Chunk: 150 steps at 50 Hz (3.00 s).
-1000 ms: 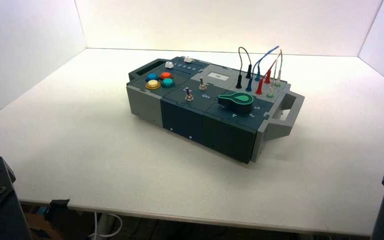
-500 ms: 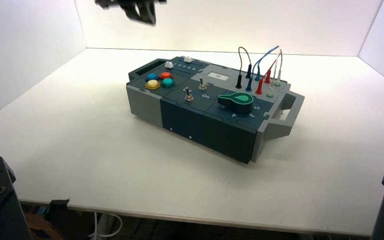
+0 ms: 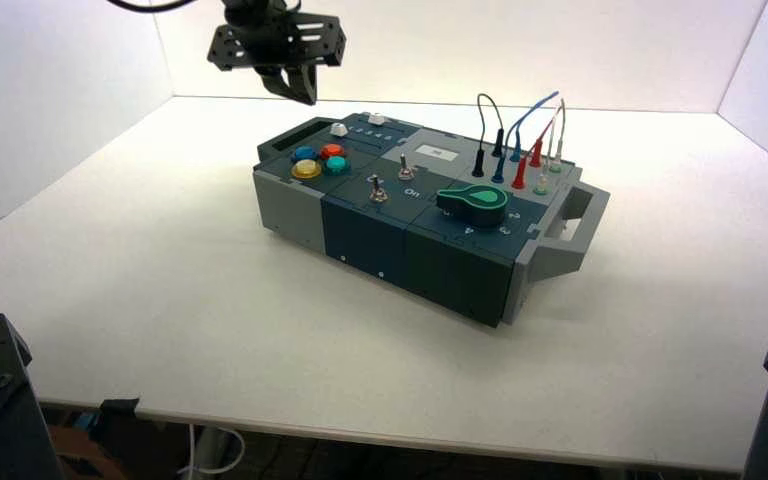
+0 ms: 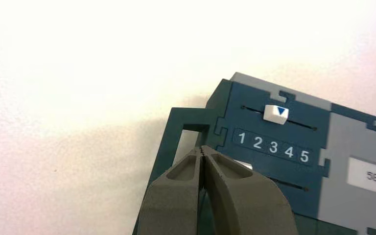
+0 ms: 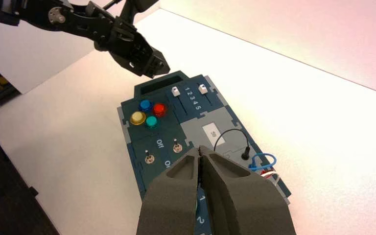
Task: Move the bottom slider to position 2.
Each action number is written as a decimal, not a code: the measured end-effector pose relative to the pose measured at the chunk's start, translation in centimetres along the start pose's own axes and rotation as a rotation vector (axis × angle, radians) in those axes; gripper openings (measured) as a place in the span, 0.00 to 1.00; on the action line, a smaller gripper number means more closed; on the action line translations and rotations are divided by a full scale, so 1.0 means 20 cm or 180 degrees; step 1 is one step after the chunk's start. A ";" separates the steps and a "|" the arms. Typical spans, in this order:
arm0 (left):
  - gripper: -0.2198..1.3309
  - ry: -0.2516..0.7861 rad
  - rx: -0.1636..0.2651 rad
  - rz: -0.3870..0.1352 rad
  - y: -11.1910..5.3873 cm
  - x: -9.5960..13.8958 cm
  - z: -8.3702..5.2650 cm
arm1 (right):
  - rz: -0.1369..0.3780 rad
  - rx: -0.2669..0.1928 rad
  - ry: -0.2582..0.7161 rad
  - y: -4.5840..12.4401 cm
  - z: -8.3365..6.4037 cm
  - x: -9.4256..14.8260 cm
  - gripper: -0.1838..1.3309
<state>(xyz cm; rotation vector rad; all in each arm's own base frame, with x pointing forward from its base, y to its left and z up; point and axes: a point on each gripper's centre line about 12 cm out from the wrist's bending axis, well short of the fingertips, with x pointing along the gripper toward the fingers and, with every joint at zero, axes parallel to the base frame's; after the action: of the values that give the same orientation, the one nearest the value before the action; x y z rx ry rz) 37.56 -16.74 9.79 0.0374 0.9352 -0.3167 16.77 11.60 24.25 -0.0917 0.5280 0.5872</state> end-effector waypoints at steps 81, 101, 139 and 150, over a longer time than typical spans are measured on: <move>0.03 0.0293 0.0095 -0.0034 -0.08 0.10 -0.05 | 0.0000 0.0005 0.0044 0.00 -0.01 0.01 0.03; 0.03 0.0243 0.0119 -0.0060 -0.10 0.10 -0.02 | 0.0001 0.0010 0.0044 0.00 -0.01 0.01 0.03; 0.03 0.0298 0.0167 -0.0086 -0.14 0.10 -0.04 | 0.0001 0.0005 0.0044 0.00 -0.01 0.01 0.03; 0.04 0.0312 0.0172 -0.0086 -0.14 0.11 -0.04 | 0.0005 0.0003 0.0044 0.00 -0.01 0.01 0.03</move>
<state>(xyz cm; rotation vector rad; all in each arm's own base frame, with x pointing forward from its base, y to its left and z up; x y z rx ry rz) 37.29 -19.78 7.82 0.0905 1.0250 -0.3676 16.79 11.67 24.03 -0.0946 0.5418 0.5881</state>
